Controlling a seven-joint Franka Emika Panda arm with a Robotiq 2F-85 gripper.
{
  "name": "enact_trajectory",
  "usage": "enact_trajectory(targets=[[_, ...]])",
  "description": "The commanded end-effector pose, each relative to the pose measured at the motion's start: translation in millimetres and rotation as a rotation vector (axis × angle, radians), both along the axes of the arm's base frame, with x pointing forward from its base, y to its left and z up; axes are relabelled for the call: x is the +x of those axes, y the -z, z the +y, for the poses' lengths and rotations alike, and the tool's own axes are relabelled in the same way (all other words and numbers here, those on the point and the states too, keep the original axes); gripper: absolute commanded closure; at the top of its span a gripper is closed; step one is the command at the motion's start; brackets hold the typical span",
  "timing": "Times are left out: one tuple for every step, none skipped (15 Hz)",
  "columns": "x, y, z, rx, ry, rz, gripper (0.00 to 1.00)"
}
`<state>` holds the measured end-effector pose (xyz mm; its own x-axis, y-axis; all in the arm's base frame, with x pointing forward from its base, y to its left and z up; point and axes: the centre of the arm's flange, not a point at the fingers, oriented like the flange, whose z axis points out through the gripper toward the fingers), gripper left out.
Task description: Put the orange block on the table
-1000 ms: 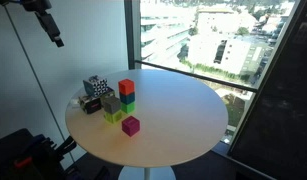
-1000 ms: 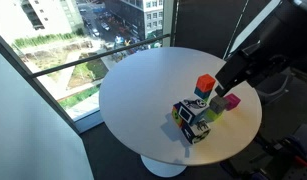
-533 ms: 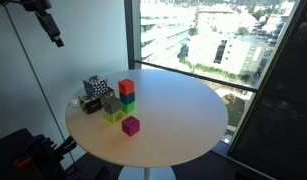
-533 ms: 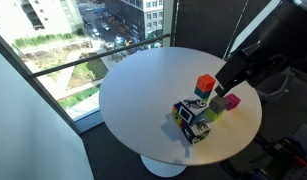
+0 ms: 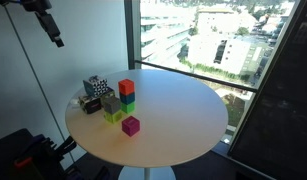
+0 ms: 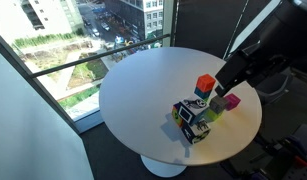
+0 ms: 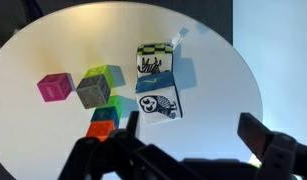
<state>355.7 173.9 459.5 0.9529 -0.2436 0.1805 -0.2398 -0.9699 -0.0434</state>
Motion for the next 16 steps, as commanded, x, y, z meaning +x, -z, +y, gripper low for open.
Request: enact_trajectory(targets=[[9.9,-2.8,-0.3,0.003,0.013,-0.004,0.0],[13.9,-3.4,-0.6,0.001,0.018,-0.005,0.0],[18.0,-4.2,-0.9,0.003,0.022,-0.003,0.0],[23.6,-5.4,-1.2,0.006,0.032,-0.008,0.0],[28.8,-6.6,-1.7,0.009,0.037,-0.008,0.0],[34.8,-8.1,-2.4,0.012,0.044,-0.012,0.0],[41.1,-9.6,-3.4,0.015,0.052,-0.014,0.0],[48.4,-11.0,-4.9,0.015,0.06,-0.011,0.0],[55.7,-12.7,-6.6,0.015,0.07,-0.005,0.0],[61.9,-14.1,-8.4,0.016,0.08,-0.002,0.0],[69.1,-15.2,-10.9,0.016,0.087,0.005,0.0],[76.3,-16.3,-13.5,0.016,0.091,0.016,0.0],[82.5,-17.2,-16.0,0.013,0.091,0.027,0.0],[88.9,-17.1,-19.0,0.009,0.089,0.041,0.0],[95.1,-17.0,-22.2,0.003,0.087,0.056,0.0],[100.9,-16.8,-25.3,-0.006,0.081,0.072,0.0]])
